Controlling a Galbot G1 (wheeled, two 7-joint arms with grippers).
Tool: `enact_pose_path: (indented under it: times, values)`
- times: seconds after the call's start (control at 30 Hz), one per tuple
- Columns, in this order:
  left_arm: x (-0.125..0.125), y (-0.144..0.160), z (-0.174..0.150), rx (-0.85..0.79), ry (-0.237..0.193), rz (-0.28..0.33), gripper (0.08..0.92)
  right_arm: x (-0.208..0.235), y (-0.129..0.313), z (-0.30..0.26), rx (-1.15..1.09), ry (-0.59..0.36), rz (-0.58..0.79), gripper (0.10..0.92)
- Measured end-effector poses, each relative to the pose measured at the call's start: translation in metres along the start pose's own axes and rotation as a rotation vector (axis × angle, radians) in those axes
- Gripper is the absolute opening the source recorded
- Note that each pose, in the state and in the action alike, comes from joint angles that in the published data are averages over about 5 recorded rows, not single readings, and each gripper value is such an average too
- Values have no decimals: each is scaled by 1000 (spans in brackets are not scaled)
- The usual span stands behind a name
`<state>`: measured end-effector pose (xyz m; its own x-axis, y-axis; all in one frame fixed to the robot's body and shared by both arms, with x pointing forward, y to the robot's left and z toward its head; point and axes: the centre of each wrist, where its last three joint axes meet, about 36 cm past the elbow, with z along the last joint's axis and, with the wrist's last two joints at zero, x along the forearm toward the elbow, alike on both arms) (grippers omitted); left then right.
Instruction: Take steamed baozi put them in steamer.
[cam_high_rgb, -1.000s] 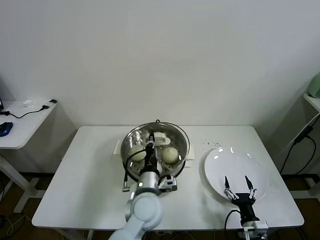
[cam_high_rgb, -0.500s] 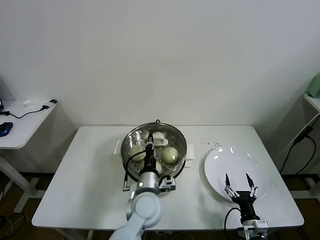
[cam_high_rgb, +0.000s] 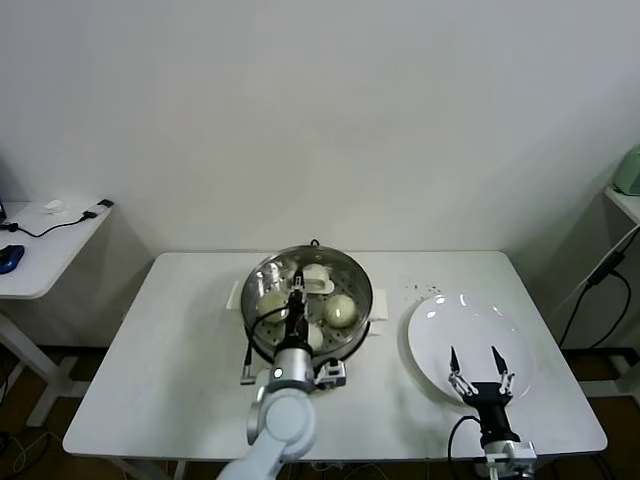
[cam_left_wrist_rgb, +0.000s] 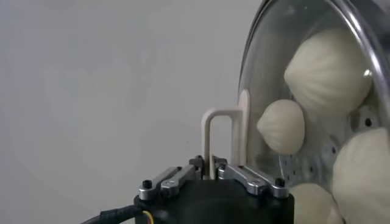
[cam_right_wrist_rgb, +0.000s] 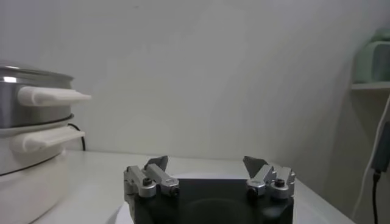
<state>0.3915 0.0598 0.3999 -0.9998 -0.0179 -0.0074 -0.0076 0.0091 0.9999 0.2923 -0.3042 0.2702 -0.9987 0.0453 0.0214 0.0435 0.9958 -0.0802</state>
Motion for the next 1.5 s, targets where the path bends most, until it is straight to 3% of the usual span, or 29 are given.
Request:
enact_pose_path:
  times: [0.3, 0.47, 0.67, 0.8, 0.9, 1.17, 1.5]
  values:
    - [17, 21, 2, 90, -44, 36, 490, -2, 4, -6, -3, 0, -25, 823]
    - [30, 39, 11, 202, -95, 57, 637, -2, 6, -8, -10, 7, -35, 823]
    - [43, 56, 35, 471, -187, 84, 792, 2, 9, -9, -30, 14, -37, 823]
    - [46, 59, 70, 702, -206, 80, 821, 5, 8, -7, -42, 11, -33, 823]
    - [47, 54, 106, 859, -176, 60, 822, 7, 6, -7, -48, 8, -31, 822]
    - [56, 22, 200, 1212, -43, 19, 823, 9, 2, -4, -69, -3, -17, 823]
    - [65, -45, 260, 1443, 95, 12, 823, 10, 0, -3, -91, -6, -6, 823]
